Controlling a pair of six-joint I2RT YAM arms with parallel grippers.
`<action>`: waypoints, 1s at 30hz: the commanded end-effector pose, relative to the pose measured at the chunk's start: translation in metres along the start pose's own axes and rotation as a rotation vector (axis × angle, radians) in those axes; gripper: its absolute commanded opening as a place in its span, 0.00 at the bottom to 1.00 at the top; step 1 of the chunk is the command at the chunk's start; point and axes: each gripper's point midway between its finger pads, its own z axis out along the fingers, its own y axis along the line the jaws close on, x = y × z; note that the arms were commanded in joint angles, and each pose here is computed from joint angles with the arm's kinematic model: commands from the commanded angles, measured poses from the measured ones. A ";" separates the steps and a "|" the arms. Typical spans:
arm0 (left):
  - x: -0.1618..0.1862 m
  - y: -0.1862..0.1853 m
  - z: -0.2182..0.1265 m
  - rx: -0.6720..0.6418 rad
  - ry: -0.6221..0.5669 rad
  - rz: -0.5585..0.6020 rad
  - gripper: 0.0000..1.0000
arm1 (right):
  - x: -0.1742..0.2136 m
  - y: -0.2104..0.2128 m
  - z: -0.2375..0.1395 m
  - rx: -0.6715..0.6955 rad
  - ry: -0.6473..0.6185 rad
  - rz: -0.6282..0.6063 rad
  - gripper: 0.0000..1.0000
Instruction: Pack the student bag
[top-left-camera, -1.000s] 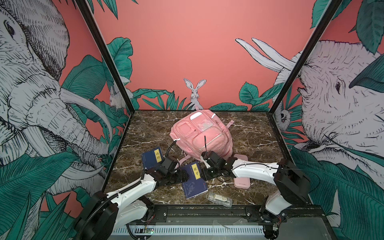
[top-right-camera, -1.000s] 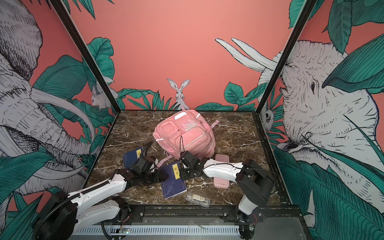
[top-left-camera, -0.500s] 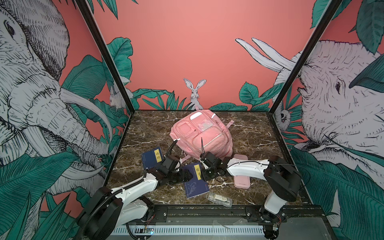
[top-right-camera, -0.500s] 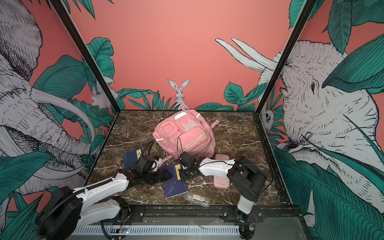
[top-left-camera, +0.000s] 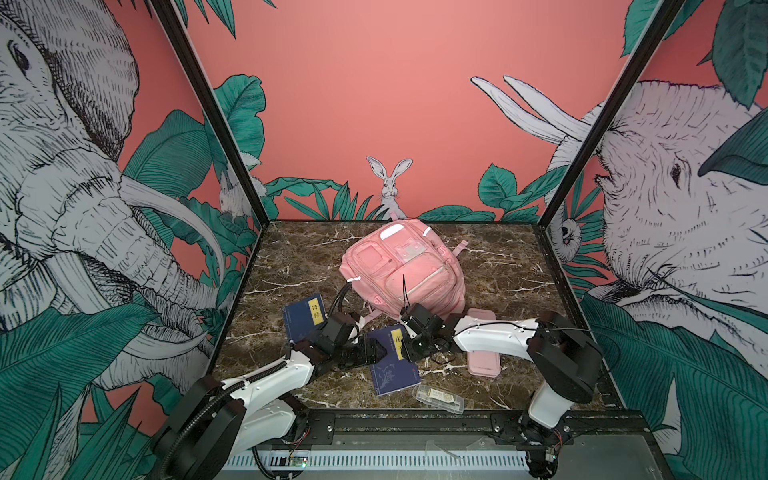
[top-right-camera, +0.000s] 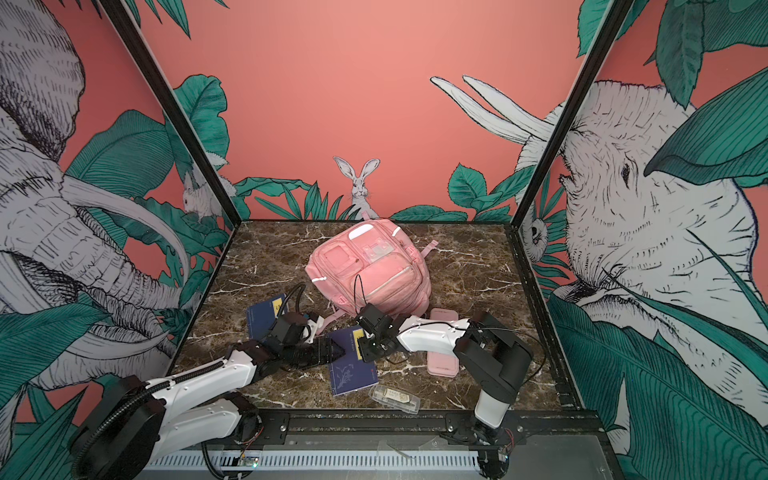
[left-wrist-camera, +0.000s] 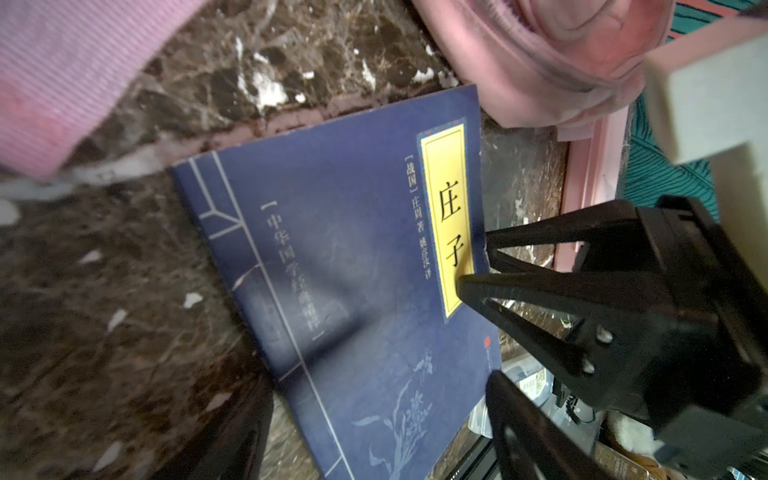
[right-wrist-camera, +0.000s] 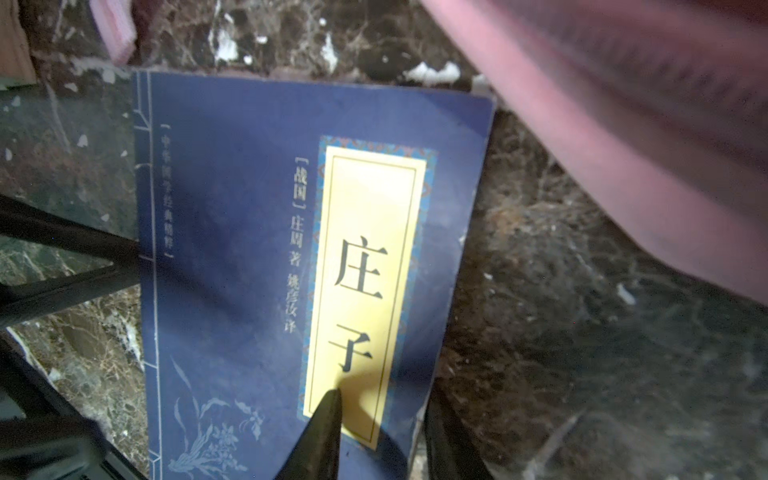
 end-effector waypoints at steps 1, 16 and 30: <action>0.027 0.021 0.002 -0.037 0.072 -0.040 0.80 | 0.011 -0.003 0.019 0.006 0.045 -0.001 0.33; 0.005 -0.015 -0.015 0.128 -0.077 0.027 0.68 | 0.018 -0.006 0.027 0.007 0.067 0.001 0.33; -0.008 -0.023 -0.023 0.161 -0.157 0.023 0.60 | 0.017 -0.005 0.026 0.001 0.064 0.005 0.33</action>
